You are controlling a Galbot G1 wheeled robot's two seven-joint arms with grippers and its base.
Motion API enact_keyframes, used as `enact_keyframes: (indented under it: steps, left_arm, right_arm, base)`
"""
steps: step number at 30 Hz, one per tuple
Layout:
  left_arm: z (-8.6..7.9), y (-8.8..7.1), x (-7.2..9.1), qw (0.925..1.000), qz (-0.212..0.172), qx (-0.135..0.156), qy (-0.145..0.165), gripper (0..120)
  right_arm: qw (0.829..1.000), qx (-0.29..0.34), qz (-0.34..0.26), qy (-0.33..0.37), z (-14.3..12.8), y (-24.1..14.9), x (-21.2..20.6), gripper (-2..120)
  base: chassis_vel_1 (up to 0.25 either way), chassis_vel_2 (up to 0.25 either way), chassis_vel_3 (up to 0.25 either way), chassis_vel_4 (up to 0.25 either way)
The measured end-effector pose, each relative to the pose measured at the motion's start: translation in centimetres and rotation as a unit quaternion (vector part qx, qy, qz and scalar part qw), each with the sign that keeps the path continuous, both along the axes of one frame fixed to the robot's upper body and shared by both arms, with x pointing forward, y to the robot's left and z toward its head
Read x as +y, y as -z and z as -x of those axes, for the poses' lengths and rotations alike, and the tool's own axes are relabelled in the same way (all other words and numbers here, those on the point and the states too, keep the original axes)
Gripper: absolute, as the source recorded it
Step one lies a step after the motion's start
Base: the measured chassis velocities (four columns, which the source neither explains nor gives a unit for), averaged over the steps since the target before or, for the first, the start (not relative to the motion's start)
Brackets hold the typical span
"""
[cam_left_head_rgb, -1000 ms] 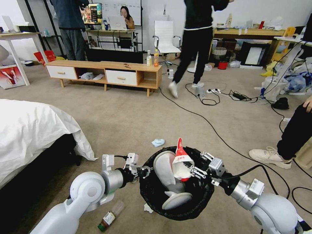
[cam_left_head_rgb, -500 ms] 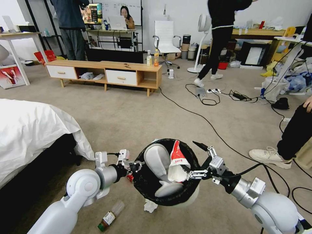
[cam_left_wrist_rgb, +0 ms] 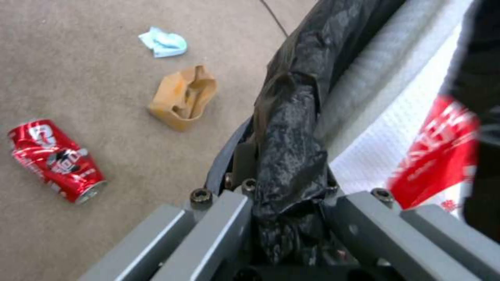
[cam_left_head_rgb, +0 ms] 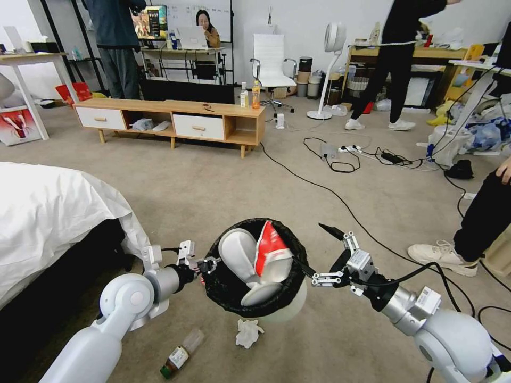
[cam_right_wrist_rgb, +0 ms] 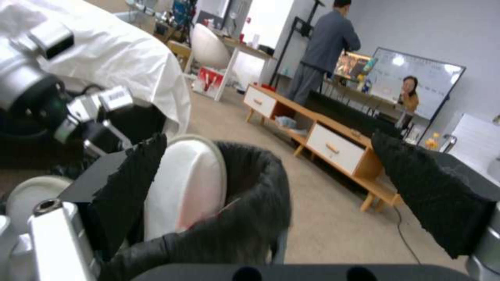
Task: Pick up the trash bin and place the garbage on the floor into it.
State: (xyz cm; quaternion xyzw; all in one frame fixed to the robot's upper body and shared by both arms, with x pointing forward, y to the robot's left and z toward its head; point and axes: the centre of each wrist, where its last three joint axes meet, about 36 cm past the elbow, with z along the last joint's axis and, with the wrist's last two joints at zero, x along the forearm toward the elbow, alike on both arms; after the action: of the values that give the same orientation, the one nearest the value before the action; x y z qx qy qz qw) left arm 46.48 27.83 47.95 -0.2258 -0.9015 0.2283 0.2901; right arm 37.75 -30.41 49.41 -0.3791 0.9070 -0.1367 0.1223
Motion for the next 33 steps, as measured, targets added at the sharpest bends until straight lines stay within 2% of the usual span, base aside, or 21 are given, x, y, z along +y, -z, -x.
enact_keyframes:
  steps: [10,13,14,18,21,23,24,25,26,28,31,32,33]
  left_arm:
    - [1.7,-0.8,-1.3,0.9998,0.003,-0.012,0.017,2]
    - [2.6,-0.9,-1.9,0.9994,-0.003,-0.015,0.033,2]
    - [3.1,-1.0,-2.3,0.9991,-0.004,-0.016,0.04,2]
    - [3.7,-1.1,-2.6,0.9988,-0.006,-0.02,0.044,2]
    - [4.4,-1.8,-2.1,0.9989,-0.005,-0.031,0.035,2]
    - [5.3,-3.0,-0.6,0.9988,-0.007,-0.047,0.014,2]
    - [5.3,-3.0,-0.6,0.9988,-0.007,-0.047,0.014,2]
    - [6.0,-3.9,0.6,0.9985,-0.016,-0.053,-0.005,2]
    - [6.0,-3.9,0.6,0.9985,-0.016,-0.053,-0.005,2]
    - [7.1,-5.0,2.6,0.9969,-0.036,-0.058,-0.04,2]
    - [7.5,-5.4,3.2,0.9958,-0.043,-0.06,-0.055,2]
    - [8.3,-6.4,4.5,0.9919,-0.057,-0.065,-0.093,2]
    - [8.3,-6.4,4.5,0.9919,-0.057,-0.065,-0.093,2]
  right_arm:
    - [1.0,0.014,0.003,0.005,0.0,0.6,0.2,100]
    - [0.999,0.038,0.017,0.013,0.3,0.0,0.1,100]
    - [0.997,0.065,0.022,0.021,0.6,-0.7,0.1,100]
    - [0.995,0.085,0.007,0.041,0.9,-1.5,0.3,100]
    - [0.996,0.073,-0.003,0.057,0.8,-2.5,-0.2,100]
    - [0.997,0.044,-0.012,0.068,0.9,-3.9,-0.9,100]
    - [0.997,0.044,-0.012,0.068,0.9,-3.9,-0.9,100]
    - [0.997,0.02,-0.02,0.077,1.0,-5.1,-1.6,100]
    - [0.997,0.02,-0.02,0.077,1.0,-5.1,-1.6,100]
    - [0.996,-0.012,-0.03,0.086,1.1,-6.4,-2.5,100]
    - [0.995,-0.023,-0.035,0.088,1.2,-6.8,-2.7,100]
    - [0.993,-0.04,-0.05,0.096,1.2,-7.3,-3.1,100]
    - [0.993,-0.04,-0.05,0.096,1.2,-7.3,-3.1,100]
  base:
    - [0.0,0.0,0.0,0.0]
    - [0.0,0.0,0.0,0.0]
    - [0.0,0.0,0.0,0.0]
    - [0.0,0.0,0.0,0.0]
    - [0.0,0.0,0.0,0.0]
    - [0.0,0.0,0.0,0.0]
    - [0.0,0.0,0.0,0.0]
    - [0.0,0.0,0.0,0.0]
    - [0.0,0.0,0.0,0.0]
    - [0.0,0.0,0.0,0.0]
    - [0.0,0.0,0.0,0.0]
    - [0.0,0.0,0.0,0.0]
    - [0.0,0.0,0.0,0.0]
